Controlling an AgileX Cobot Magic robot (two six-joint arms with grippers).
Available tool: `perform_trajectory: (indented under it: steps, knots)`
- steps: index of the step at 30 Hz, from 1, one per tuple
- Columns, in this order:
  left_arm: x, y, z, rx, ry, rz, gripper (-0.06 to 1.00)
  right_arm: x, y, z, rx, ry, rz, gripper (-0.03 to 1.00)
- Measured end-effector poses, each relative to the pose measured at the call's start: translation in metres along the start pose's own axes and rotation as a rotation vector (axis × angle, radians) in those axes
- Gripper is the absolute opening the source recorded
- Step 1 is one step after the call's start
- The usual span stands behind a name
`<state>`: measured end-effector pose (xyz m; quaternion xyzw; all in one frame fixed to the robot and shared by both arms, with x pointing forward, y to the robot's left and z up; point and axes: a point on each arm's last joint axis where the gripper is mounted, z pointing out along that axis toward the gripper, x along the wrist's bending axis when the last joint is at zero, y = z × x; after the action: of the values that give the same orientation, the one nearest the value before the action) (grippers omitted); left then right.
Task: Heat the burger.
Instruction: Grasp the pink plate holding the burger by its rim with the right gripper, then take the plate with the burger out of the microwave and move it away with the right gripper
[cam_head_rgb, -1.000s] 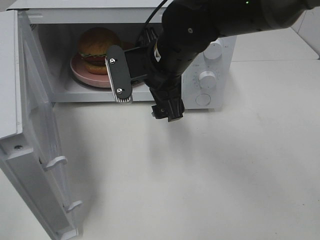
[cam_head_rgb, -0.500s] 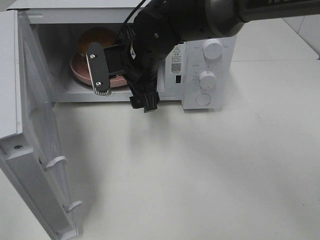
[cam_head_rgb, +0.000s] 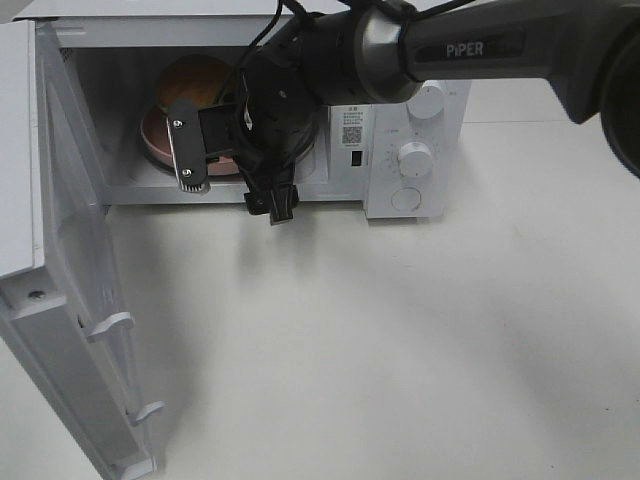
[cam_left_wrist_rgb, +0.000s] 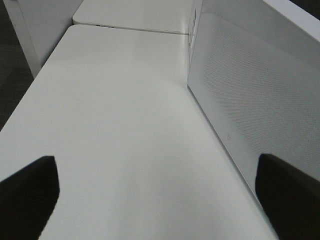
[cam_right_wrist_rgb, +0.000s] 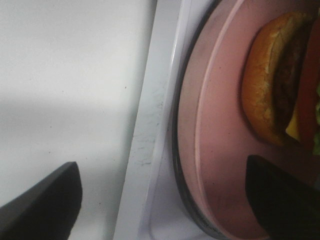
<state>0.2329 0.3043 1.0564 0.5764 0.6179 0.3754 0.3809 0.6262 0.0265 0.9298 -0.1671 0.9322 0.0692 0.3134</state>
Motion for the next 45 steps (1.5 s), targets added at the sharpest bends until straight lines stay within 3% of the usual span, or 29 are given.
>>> perform_trajectory:
  steps: [27, 32, 34, 35, 37, 40, 42, 45]
  knots:
    - [0.0, 0.0, 0.0, 0.0, 0.0, 0.0, 0.99, -0.002, -0.014, 0.048, -0.008, 0.012, 0.102, 0.76]
    - [0.0, 0.0, 0.0, 0.0, 0.0, 0.0, 0.99, 0.0, -0.016, 0.052, -0.006, 0.021, 0.108, 0.7]
    - [0.0, 0.0, 0.0, 0.0, 0.0, 0.0, 0.99, -0.002, -0.015, 0.051, -0.011, 0.011, 0.11, 0.59]
    - [0.0, 0.0, 0.0, 0.0, 0.0, 0.0, 0.99, -0.002, -0.015, 0.051, -0.011, 0.011, 0.11, 0.59]
    - [0.0, 0.0, 0.0, 0.0, 0.0, 0.0, 0.99, -0.004, -0.015, 0.049, -0.014, 0.017, 0.125, 0.38]
    - [0.0, 0.0, 0.0, 0.0, 0.0, 0.0, 0.99, -0.004, -0.013, 0.048, -0.016, 0.02, 0.13, 0.34]
    - [0.0, 0.0, 0.0, 0.0, 0.0, 0.0, 0.99, -0.004, -0.012, 0.045, -0.019, 0.04, 0.15, 0.15]
    - [0.0, 0.0, 0.0, 0.0, 0.0, 0.0, 0.99, -0.003, -0.011, 0.045, -0.019, 0.041, 0.148, 0.15]
